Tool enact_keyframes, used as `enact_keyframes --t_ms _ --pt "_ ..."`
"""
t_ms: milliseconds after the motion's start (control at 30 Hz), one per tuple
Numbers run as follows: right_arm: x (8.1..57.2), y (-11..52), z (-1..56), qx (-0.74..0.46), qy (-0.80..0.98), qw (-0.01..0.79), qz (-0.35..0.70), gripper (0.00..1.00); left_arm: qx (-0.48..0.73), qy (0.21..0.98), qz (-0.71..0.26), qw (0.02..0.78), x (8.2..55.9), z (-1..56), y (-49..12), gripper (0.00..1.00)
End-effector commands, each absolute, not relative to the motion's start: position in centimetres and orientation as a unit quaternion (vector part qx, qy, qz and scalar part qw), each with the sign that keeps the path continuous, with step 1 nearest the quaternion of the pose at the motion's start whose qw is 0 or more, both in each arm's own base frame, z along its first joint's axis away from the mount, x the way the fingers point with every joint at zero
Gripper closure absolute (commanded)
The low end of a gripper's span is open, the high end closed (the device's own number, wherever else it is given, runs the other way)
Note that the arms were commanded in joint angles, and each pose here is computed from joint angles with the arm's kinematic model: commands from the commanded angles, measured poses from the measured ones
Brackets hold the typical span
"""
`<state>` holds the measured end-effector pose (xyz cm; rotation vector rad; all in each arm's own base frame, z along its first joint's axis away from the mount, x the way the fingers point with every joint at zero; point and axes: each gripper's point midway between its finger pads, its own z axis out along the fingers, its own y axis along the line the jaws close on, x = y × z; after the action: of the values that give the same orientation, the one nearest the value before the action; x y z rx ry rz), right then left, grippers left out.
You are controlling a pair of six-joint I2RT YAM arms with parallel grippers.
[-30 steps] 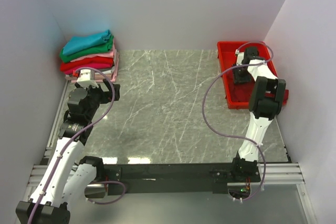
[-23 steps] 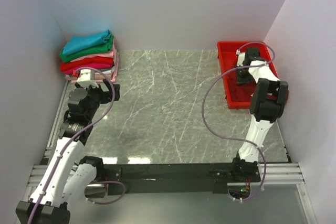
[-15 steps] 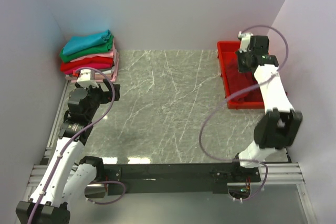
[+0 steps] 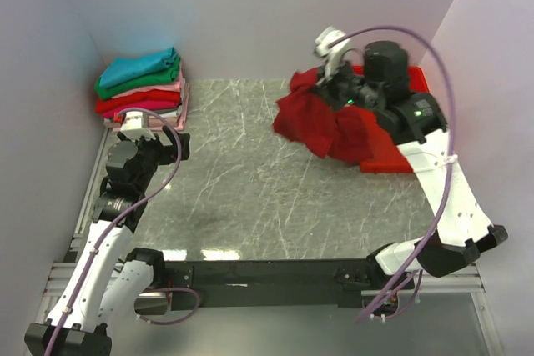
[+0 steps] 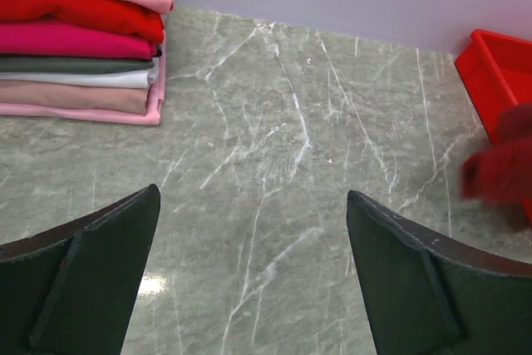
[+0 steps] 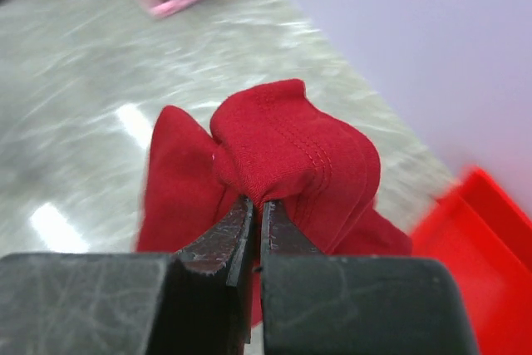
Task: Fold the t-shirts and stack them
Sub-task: Move the tshirt to the center of the board, then flatten the tshirt out
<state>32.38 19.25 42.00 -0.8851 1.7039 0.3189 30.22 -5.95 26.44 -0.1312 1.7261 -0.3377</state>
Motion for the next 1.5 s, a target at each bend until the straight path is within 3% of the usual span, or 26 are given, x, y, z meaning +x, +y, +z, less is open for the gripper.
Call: enact_keyframes --t_ms 0,300,500,567,700,800,867,1067,1300,1467 --pt "29.4 24.4 38.5 -0.470 0.702 0.503 0.182 1.00 -0.060 0.731 -0.139 0.666 30.2 29.1 -5.4 0.01" --pt "24.7 32.0 30.3 -0.573 0.684 0.389 0.229 1.00 -0.067 0.716 -0.127 0.683 29.7 29.9 -4.7 0.01" --pt "26.0 32.8 26.6 -0.577 0.706 0.358 0.201 0.82 -0.057 0.717 -0.132 0.682 29.7 29.8 -5.1 0.00" --pt "26.7 31.5 25.1 -0.575 0.716 0.350 0.184 0.68 -0.048 0.718 -0.140 0.680 29.7 29.8 -5.5 0.00" --pt "26.2 27.5 23.4 -0.569 0.724 0.342 0.186 0.22 -0.035 0.720 -0.155 0.675 29.8 29.7 -6.3 0.00" --pt "24.6 24.4 22.3 -0.577 0.713 0.342 0.203 0.16 -0.023 0.720 -0.169 0.672 29.7 29.8 -6.9 0.00" --pt "24.7 23.1 22.6 -0.562 0.709 0.373 0.207 0.14 -0.012 0.720 -0.184 0.669 29.6 29.7 -7.6 0.01" --pt "26.5 20.4 17.8 -0.472 0.775 0.342 0.246 0.13 0.018 0.758 -0.240 0.606 30.3 27.0 -10.5 0.01" --pt "32.3 18.4 15.0 -0.364 0.838 0.309 0.264 0.18 -0.019 0.854 -0.327 0.404 28.5 18.7 -14.0 0.09" --pt "33.9 18.8 13.7 -0.349 0.851 0.276 0.279 0.22 -0.062 0.887 -0.326 0.321 26.1 13.8 -14.9 0.15"
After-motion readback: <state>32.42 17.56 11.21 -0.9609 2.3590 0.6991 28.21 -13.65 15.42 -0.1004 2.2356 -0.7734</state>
